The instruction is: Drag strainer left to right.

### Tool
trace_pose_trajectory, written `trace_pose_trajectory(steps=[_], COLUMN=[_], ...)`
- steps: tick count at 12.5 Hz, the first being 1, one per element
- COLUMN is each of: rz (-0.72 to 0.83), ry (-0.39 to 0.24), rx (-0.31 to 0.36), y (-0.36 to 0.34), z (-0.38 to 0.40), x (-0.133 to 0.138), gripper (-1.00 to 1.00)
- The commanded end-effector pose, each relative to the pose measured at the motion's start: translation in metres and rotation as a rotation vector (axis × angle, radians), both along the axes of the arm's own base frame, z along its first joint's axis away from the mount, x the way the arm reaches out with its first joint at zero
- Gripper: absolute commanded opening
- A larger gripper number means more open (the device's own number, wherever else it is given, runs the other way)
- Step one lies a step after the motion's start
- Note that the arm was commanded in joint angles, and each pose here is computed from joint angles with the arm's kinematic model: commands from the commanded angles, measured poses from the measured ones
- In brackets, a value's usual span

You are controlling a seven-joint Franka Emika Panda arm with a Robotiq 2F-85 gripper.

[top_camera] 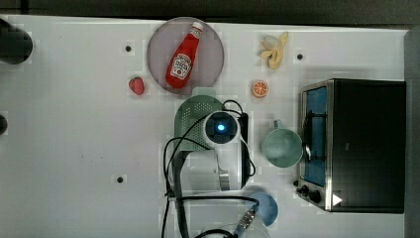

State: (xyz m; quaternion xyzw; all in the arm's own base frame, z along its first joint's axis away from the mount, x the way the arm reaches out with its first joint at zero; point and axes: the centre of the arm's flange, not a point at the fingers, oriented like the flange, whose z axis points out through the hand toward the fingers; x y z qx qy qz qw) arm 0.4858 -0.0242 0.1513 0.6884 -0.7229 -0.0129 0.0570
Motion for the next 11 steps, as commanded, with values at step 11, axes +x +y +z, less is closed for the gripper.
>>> trace_pose_trajectory(steps=[11], rz=[0.205], ry=[-0.072], rx=[-0.013], y=[-0.024], z=[0.053], x=[0.015], gripper=[1.0])
